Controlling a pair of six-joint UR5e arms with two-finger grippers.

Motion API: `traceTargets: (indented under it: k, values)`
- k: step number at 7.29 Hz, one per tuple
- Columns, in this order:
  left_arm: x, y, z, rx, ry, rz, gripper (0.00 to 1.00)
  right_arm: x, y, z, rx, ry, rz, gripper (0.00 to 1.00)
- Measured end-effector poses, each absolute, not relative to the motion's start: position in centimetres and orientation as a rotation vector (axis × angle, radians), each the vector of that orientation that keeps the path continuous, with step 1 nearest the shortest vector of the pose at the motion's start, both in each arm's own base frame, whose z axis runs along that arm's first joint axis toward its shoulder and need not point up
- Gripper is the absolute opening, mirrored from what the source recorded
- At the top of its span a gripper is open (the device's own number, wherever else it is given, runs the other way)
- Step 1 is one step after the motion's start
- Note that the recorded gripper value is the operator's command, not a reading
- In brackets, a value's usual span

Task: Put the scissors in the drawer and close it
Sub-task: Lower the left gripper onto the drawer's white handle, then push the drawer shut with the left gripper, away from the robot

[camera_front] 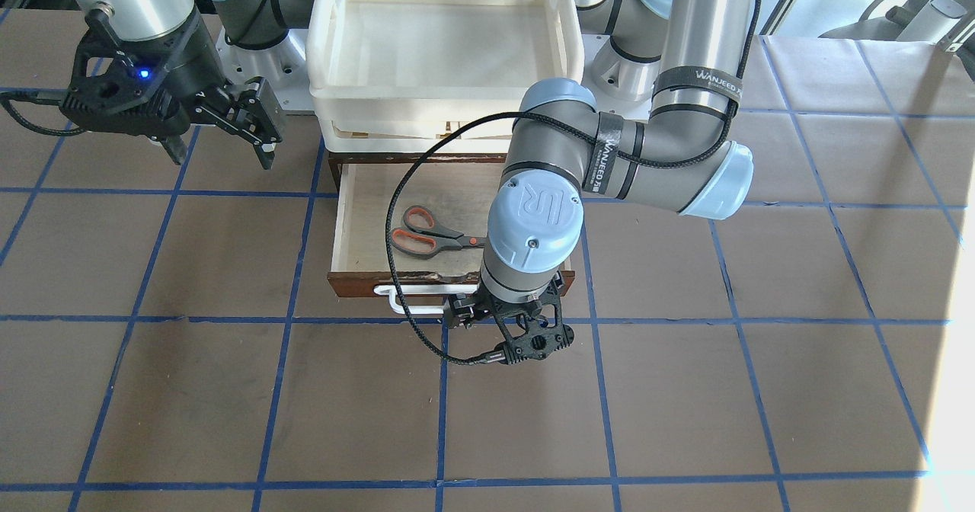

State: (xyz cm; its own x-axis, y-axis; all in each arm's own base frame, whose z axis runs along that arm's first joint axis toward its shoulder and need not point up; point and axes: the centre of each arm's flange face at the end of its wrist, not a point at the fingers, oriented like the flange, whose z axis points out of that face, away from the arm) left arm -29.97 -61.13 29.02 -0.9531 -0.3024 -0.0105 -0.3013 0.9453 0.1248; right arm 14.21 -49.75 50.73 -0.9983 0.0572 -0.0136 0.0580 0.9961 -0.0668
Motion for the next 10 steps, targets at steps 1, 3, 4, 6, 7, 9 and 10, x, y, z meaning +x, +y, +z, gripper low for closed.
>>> traceTargets:
  k: [1, 3, 4, 6, 7, 9, 10]
  values:
    - [-30.0, -61.1, 29.5, 0.485, -3.088, -0.225, 1.00, 14.2, -49.7, 50.7, 0.090, 3.126, -0.103, 1.00]
    - [-30.0, -60.6, 30.3, 0.489, -3.095, -0.282, 1.00, 14.2, -49.7, 50.5, 0.090, 3.123, -0.097, 1.00]
    - [-29.9, -60.2, 30.5, 0.491, -3.101, -0.313, 1.00, 14.3, -49.7, 50.4, 0.090, 3.123, -0.092, 1.00]
    - [-29.6, -59.4, 30.8, 0.498, -3.115, -0.381, 1.00, 14.3, -49.7, 50.3, 0.091, 3.119, -0.088, 1.00]
    - [-29.5, -59.1, 30.9, 0.510, -3.120, -0.410, 1.00, 14.3, -49.6, 50.2, 0.090, 3.118, -0.087, 1.00]
    - [-29.4, -58.4, 30.6, 0.531, -3.129, -0.483, 1.00, 14.4, -49.6, 50.2, 0.090, 3.117, -0.087, 1.00]
    - [-29.3, -58.1, 30.4, 0.536, -3.133, -0.523, 1.00, 14.4, -49.6, 50.1, 0.090, 3.117, -0.087, 1.00]
